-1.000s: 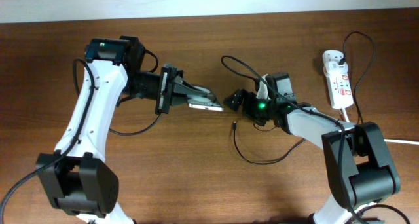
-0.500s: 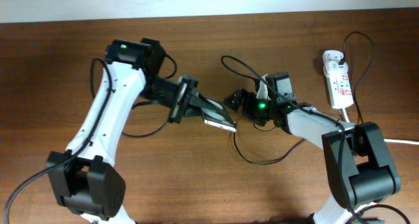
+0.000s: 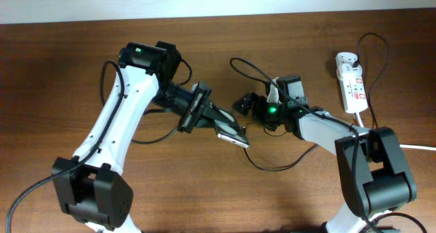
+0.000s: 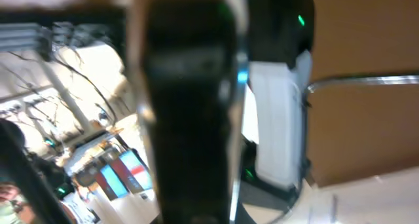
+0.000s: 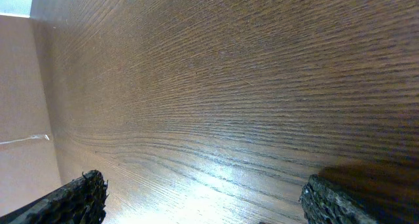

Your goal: Plug charger to phone and switch on socket

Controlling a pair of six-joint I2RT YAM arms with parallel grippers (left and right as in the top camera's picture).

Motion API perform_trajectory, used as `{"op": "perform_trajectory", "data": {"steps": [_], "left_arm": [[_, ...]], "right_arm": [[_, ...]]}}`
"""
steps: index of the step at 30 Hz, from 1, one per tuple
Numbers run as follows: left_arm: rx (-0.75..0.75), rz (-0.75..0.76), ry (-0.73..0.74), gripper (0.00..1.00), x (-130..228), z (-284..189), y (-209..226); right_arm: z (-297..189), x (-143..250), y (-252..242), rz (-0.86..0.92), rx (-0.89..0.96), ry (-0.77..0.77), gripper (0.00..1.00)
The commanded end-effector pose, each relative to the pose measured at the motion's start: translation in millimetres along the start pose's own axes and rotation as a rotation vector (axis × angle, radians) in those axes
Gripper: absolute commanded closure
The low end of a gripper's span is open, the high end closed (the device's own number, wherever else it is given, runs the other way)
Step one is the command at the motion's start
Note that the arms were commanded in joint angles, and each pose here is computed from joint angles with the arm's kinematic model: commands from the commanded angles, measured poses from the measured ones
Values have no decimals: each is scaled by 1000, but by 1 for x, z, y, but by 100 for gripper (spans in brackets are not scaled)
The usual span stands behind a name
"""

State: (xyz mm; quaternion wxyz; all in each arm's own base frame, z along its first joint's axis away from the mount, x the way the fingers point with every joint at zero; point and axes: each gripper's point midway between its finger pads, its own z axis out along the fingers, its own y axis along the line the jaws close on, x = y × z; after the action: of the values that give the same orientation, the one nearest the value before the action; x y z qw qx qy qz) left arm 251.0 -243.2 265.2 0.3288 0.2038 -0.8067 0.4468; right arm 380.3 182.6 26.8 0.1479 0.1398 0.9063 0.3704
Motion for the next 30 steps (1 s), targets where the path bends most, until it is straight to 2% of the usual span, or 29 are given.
{"op": "perform_trajectory", "data": {"steps": [1, 5, 8, 12, 14, 18, 22, 27, 30], "left_arm": [[-250, 41, -295, 100, -46, -28, 41], [-444, 249, -582, 100, -106, -65, 50], [-567, 294, -799, 100, -139, -98, 49], [-721, 324, -1026, 100, -163, -142, 48], [-712, 384, -1050, 100, -171, -144, 38], [-727, 374, -1033, 100, -187, -138, 47], [-826, 375, -917, 100, -208, -118, 75], [-958, 357, -732, 100, -246, -67, 114], [-991, 350, -692, 100, -255, -53, 124]], "right_arm": [[11, 18, -63, 63, 208, 7, 1], [11, 18, -63, 63, 208, 7, 1], [11, 18, -63, 63, 208, 7, 1], [11, 18, -63, 63, 208, 7, 1], [11, 18, -63, 63, 208, 7, 1], [11, 18, -63, 63, 208, 7, 1], [11, 19, -63, 62, 208, 8, 1], [11, 19, -63, 62, 208, 8, 1], [11, 19, -63, 62, 208, 8, 1]]}}
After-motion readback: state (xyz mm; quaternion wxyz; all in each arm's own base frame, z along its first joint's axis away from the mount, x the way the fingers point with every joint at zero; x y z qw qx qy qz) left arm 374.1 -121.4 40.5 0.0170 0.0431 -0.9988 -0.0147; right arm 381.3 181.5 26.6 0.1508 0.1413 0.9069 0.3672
